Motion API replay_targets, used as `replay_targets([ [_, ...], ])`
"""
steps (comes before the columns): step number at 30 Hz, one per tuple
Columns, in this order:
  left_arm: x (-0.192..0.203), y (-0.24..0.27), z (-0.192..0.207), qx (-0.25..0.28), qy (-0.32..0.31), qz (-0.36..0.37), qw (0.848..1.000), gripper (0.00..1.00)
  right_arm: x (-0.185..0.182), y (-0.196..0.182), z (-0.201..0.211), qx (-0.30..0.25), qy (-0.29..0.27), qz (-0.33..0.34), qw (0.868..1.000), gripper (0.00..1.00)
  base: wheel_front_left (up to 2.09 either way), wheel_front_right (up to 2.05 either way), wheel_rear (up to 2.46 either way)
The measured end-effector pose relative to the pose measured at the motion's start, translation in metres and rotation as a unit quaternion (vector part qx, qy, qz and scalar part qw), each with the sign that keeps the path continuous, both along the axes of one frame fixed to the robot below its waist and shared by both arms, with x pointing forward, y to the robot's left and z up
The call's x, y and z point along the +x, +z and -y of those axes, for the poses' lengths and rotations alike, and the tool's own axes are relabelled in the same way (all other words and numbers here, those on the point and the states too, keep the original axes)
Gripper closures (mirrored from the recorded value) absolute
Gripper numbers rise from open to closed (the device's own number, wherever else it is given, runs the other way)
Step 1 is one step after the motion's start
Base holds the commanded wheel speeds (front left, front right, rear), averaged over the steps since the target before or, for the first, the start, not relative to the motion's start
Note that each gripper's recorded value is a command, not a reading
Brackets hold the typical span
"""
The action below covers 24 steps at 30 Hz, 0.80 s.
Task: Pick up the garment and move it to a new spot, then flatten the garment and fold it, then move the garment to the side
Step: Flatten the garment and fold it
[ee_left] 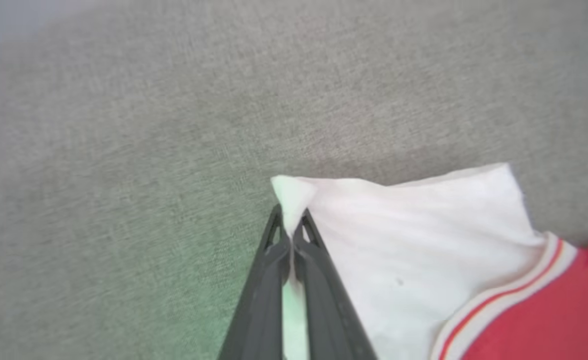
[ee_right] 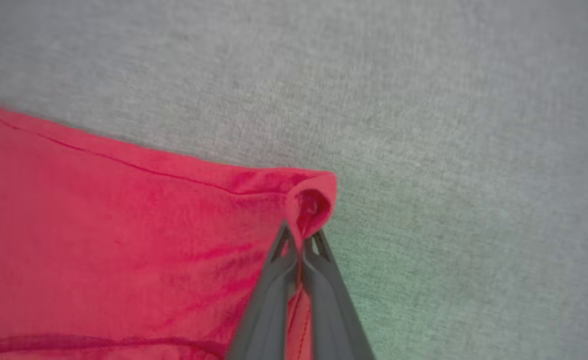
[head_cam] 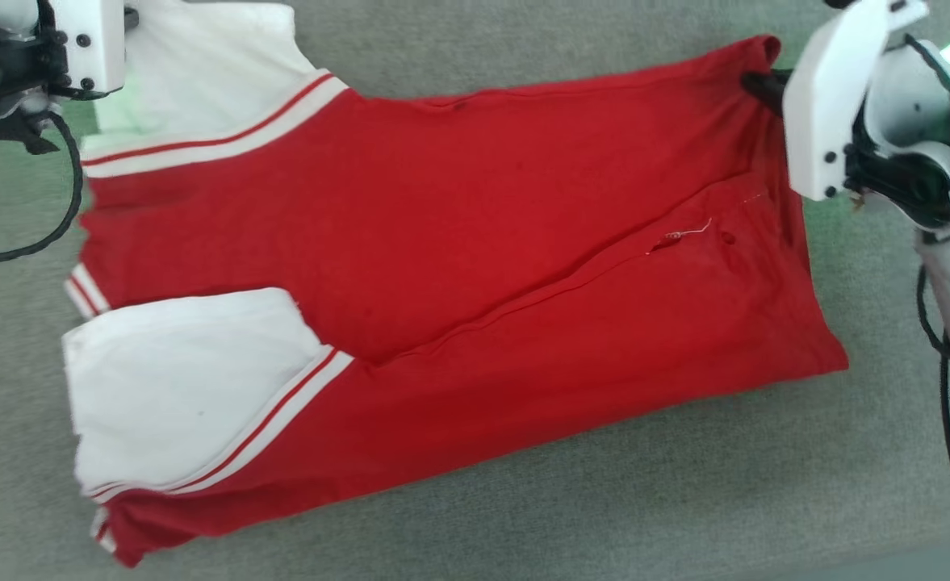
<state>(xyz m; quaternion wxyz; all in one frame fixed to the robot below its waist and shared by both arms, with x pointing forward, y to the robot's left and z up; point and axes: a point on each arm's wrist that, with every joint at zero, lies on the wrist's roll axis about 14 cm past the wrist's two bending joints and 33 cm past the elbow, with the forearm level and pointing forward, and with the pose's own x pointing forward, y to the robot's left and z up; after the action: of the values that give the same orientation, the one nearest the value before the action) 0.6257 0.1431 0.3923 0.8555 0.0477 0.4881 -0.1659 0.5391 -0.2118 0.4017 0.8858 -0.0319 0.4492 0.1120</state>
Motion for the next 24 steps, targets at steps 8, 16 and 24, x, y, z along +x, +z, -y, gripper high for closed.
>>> replay_targets([
  [8,-0.022,0.058,-0.011,0.009,-0.024,0.047,0.999,1.0,-0.006,0.04,-0.008,0.014,0.019,0.079,0.997,1.0,0.0,0.0,0.0],
  [16,-0.081,0.098,-0.022,0.016,-0.033,0.071,0.997,1.0,-0.031,0.069,-0.019,0.025,0.046,0.12,0.991,1.0,0.0,0.0,0.0],
  [24,-0.165,0.099,-0.028,0.024,-0.03,0.045,0.998,1.0,-0.075,0.068,-0.028,0.041,0.062,0.092,0.993,1.0,0.0,0.0,0.0],
])
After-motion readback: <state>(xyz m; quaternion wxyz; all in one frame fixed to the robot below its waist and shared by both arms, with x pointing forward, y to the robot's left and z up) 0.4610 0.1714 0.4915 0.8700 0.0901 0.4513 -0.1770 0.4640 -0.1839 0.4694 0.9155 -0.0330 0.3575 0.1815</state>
